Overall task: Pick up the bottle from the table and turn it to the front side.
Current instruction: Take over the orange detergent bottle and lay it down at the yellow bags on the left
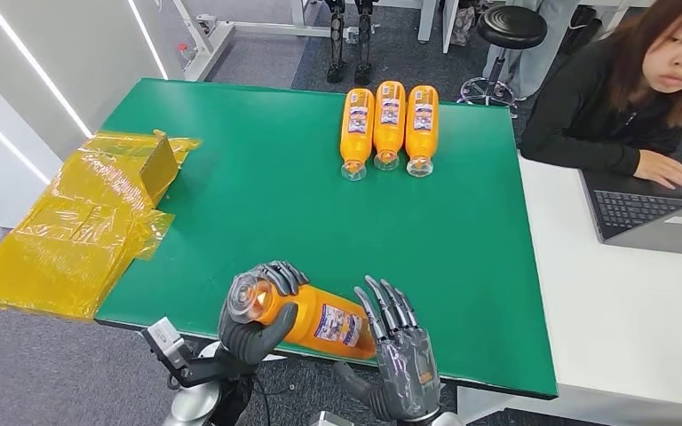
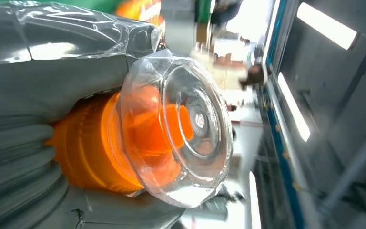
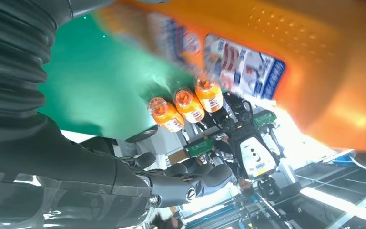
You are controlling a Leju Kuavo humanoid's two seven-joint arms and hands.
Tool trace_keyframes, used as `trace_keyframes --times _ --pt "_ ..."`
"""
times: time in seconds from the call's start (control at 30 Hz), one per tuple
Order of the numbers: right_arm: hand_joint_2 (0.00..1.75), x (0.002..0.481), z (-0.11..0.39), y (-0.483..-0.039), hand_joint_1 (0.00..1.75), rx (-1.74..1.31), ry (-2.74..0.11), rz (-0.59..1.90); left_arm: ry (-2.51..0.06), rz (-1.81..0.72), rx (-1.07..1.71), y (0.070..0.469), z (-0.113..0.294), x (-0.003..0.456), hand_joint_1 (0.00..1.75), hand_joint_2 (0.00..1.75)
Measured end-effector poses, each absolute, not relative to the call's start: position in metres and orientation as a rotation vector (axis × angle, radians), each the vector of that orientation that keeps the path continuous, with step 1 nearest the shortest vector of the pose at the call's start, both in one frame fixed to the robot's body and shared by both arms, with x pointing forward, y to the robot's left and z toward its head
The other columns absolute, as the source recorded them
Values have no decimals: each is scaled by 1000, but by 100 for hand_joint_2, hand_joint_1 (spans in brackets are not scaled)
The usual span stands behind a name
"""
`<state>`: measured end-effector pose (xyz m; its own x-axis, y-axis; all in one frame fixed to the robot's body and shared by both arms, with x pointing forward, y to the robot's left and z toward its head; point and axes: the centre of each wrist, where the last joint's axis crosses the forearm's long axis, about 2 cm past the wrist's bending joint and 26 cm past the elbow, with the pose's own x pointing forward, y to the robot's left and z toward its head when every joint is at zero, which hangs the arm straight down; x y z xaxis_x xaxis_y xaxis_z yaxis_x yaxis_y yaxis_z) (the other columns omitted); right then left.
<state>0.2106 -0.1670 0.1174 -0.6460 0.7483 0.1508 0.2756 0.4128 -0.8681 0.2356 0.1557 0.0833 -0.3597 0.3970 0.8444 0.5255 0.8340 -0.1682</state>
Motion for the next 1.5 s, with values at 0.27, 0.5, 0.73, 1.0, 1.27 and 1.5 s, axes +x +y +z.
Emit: trace_keyframes --times 0.27,0.5,0.73,1.0,1.27,1.5 --pt "175 212 116 -168 0 -838 -2162 1140 -2170 -429 -225 176 99 262 175 175" --pt "175 224 116 -170 0 -818 -2186 1090 -2269 -682 190 203 124 293 175 175" --pt "175 228 112 -174 0 -812 -2195 1047 -2245 -943 657 228 144 323 175 175" --pt "175 223 106 -177 0 -805 -2198 1030 -1950 -1264 1086 257 130 360 175 175" --pt "175 216 109 -172 0 -794 -2185 1056 -1451 -1530 1226 283 82 365 175 175" --pt "175 217 111 -171 0 -753 -2176 1042 -1042 -1640 1204 306 52 358 175 175"
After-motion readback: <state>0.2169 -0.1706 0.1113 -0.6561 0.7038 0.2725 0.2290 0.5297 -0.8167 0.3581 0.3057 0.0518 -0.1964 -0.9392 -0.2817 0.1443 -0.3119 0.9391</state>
